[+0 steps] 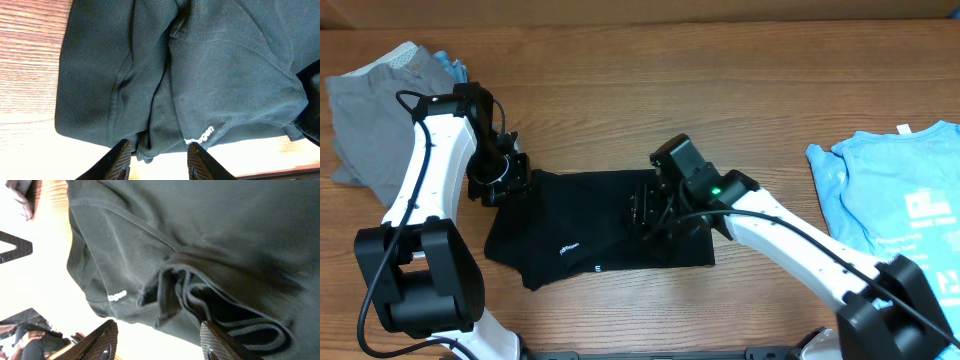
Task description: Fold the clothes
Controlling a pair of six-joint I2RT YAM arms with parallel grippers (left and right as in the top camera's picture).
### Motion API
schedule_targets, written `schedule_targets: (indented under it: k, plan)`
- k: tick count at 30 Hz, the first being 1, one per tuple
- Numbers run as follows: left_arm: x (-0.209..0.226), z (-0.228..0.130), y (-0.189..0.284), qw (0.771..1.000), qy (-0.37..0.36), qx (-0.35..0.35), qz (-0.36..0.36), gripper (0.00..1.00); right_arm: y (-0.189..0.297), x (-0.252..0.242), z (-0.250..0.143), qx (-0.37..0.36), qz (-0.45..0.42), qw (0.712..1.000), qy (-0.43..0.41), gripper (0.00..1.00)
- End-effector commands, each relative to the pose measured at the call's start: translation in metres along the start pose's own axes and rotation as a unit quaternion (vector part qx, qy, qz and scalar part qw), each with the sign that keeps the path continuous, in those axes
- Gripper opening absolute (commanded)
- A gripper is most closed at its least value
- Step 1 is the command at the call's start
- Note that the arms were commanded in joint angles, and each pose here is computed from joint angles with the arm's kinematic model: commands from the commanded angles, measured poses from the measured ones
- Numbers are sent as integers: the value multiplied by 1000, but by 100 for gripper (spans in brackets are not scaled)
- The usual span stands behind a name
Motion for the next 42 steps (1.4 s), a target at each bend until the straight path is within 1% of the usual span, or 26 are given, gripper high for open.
schedule_targets:
  k: [1,2,3,5,6,8,9,12,15,21,22,26,31,33,37,42]
  plan:
    - [-1,0,13,1000,-15,-25,-5,40,40,6,18,-71,-5,997,8,50]
    - [-1,0,13,1000,-15,-27,-6,40,45,-2,20,-73,-15,997,-7,45]
    - [-1,1,13,999,-15,-28,-6,40,47,-9,21,-72,-23,997,-19,37]
    - [-1,1,13,999,-15,-30,-7,40,50,-24,21,-60,-42,996,-48,25]
    - [-1,1,13,999,-15,-31,-7,41,50,-34,20,-49,-54,995,-67,17]
    - [-1,1,13,999,-15,-31,-7,40,46,-44,17,-29,-69,993,-88,9]
    - [-1,1,13,999,-15,-31,-7,41,42,-48,15,-14,-78,992,-96,7]
    - [-2,2,13,999,-16,-32,-7,40,28,-57,10,19,-94,988,-125,4]
    - [-1,1,13,999,-15,-31,-7,40,11,-66,7,49,-103,981,-158,4]
    - [-1,1,13,999,-15,-31,-7,40,-23,-78,1,111,-84,973,-182,4]
    - [-1,1,13,999,-15,-31,-7,40,-26,-77,1,122,-63,975,-177,4]
    - [-1,1,13,999,-15,-31,-7,40,-35,-51,1,139,33,985,-93,4]
    - [-1,1,13,999,-15,-31,-7,40,-44,-13,-20,193,128,973,-2,4]
    - [-1,1,13,999,-15,-31,-7,40,-44,-7,-24,195,132,972,15,4]
    - [-1,1,13,999,-15,-31,-7,40,-34,-5,-21,181,128,975,19,4]
    - [-1,1,13,999,-15,-31,-7,40,3,-7,-2,101,107,989,32,4]
Point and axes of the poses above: each gripper's point midway between its finger pads, its own y axis back along the fingers, its own x axis along the line the jaws close on, z = x × y, the point moved 10 cm from there along y, back along the fingers, and after that the axes turned 12 degrees about y, right-handed, at the moved point
